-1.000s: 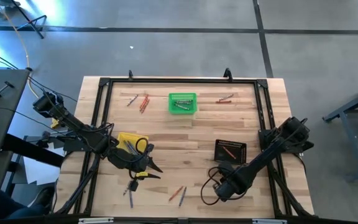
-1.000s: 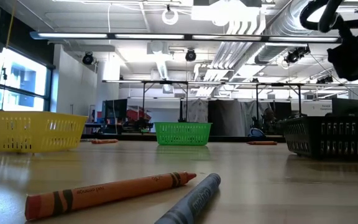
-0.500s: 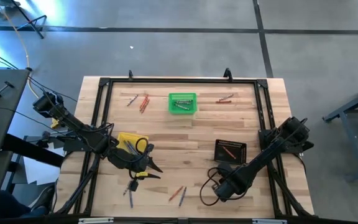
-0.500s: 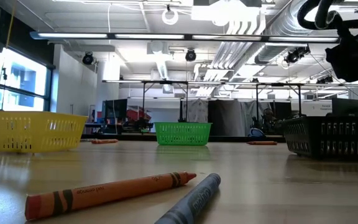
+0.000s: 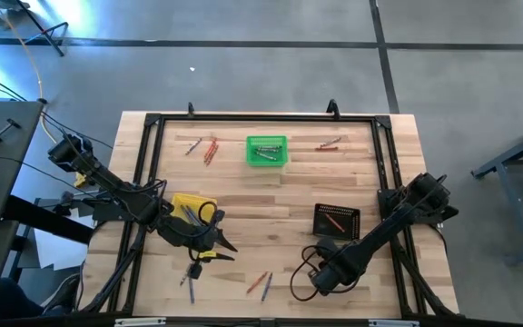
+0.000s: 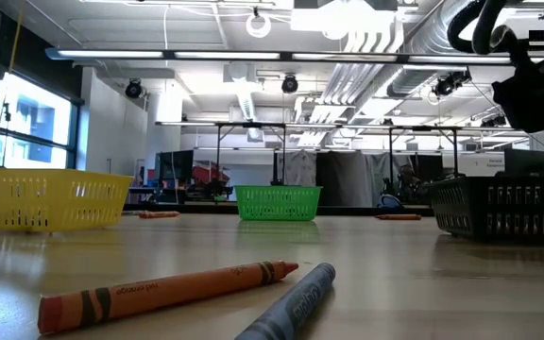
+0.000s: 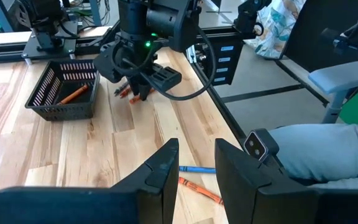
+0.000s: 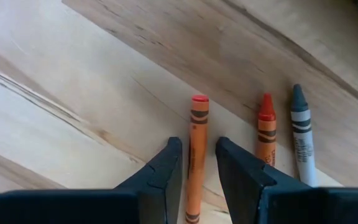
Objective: Sort crayons
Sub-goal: Put the orange crayon into the black basket
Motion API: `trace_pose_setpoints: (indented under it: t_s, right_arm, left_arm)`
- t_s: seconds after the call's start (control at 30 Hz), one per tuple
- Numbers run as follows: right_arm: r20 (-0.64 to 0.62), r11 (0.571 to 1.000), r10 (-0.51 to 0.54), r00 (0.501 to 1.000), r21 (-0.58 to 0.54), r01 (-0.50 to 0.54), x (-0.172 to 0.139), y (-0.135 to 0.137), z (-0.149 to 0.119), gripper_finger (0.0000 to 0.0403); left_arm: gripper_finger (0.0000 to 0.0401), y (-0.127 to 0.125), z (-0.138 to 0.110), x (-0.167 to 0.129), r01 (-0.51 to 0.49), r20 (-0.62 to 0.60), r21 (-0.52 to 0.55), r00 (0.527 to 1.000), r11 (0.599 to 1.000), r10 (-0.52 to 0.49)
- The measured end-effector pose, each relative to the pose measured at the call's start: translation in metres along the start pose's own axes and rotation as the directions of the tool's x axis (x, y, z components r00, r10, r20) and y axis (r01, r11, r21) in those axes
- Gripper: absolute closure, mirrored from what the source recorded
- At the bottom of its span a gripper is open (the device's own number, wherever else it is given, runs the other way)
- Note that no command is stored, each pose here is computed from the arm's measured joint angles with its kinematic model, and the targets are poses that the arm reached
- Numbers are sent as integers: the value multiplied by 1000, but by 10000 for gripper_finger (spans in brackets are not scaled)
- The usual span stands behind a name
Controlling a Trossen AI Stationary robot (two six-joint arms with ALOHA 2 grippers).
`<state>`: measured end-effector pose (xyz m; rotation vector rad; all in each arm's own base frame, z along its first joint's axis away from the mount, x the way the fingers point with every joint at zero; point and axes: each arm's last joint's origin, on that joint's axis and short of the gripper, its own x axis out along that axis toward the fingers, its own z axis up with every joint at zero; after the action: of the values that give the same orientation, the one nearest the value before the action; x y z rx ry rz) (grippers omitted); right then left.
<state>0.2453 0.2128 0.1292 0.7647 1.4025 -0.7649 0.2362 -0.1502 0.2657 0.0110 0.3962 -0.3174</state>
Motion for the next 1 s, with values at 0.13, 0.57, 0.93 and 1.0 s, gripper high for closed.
trace_pose_setpoints:
  t_s: [0.13,0.57,0.93,1.0]
  right_arm:
    - [-4,1000,4,1000,7,-4,0,1,1,313]
    - [-14,999,42,999,4,-42,-5,2,1,388]
    - [181,957,291,939,-45,-288,-68,-7,10,398]
    - [275,948,318,907,-64,-312,-83,-14,14,400]
  left_arm:
    - [311,0,0,0,0,0,0,1000,1000,0]
    - [311,0,0,0,0,0,0,1000,1000,0]
    - [311,0,0,0,-1,0,0,1000,1000,1]
    - [311,1,0,0,-9,3,-1,1000,1000,9]
